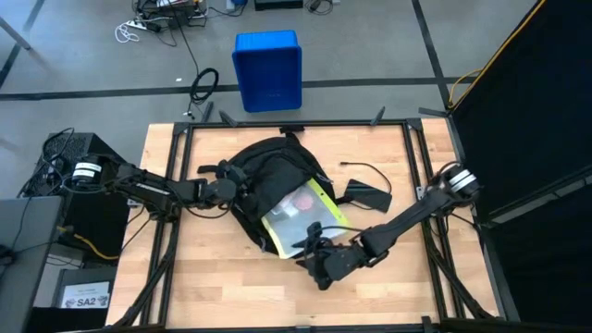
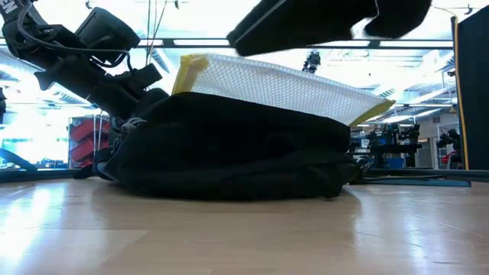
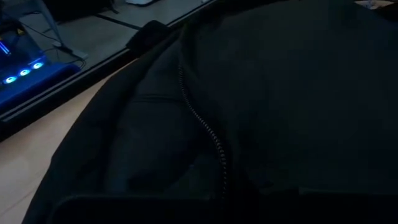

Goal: Unpack backpack
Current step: Remove the white zip bag from the black backpack

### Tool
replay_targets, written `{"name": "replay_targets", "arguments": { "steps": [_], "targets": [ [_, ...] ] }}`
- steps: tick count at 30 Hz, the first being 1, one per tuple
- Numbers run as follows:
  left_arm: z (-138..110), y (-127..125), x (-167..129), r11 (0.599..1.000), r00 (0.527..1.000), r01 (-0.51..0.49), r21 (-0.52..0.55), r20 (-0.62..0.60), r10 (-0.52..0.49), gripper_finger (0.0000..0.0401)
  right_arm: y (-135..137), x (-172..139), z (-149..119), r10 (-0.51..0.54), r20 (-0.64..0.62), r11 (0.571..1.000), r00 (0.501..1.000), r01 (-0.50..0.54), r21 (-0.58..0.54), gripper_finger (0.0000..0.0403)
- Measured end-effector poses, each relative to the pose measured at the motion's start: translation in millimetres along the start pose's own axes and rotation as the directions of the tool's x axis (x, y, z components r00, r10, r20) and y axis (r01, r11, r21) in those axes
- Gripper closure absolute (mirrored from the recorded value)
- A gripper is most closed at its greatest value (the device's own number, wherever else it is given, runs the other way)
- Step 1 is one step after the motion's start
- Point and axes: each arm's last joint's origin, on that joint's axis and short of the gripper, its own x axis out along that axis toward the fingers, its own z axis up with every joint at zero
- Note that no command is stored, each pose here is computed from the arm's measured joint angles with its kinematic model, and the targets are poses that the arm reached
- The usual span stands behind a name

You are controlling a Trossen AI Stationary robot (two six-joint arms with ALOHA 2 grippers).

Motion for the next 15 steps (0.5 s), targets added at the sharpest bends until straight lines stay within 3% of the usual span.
{"name": "replay_targets", "arguments": {
  "steps": [3,7,11,15],
  "targets": [
    [0,0,0,1.000,1.000,0.003,-0.001,0.001,-0.003,0.0401,0,16,-7,-0.036,-0.006,0.999,0.999,0.036,-0.018,0.0129],
    [0,0,0,1.000,1.000,0.016,-0.003,-0.004,-0.016,0.0401,-5,37,-21,-0.080,-0.052,0.996,0.995,0.078,-0.032,0.0118],
    [0,-1,0,1.000,1.000,0.017,-0.002,-0.006,-0.017,0.0401,-18,45,-24,-0.126,-0.053,0.992,0.991,0.127,0.001,0.0141],
    [-1,0,0,1.000,1.000,0.016,0.002,-0.011,-0.016,0.0401,-27,49,-23,-0.142,-0.017,0.989,0.990,0.143,0.026,0.0190]
  ]
}}
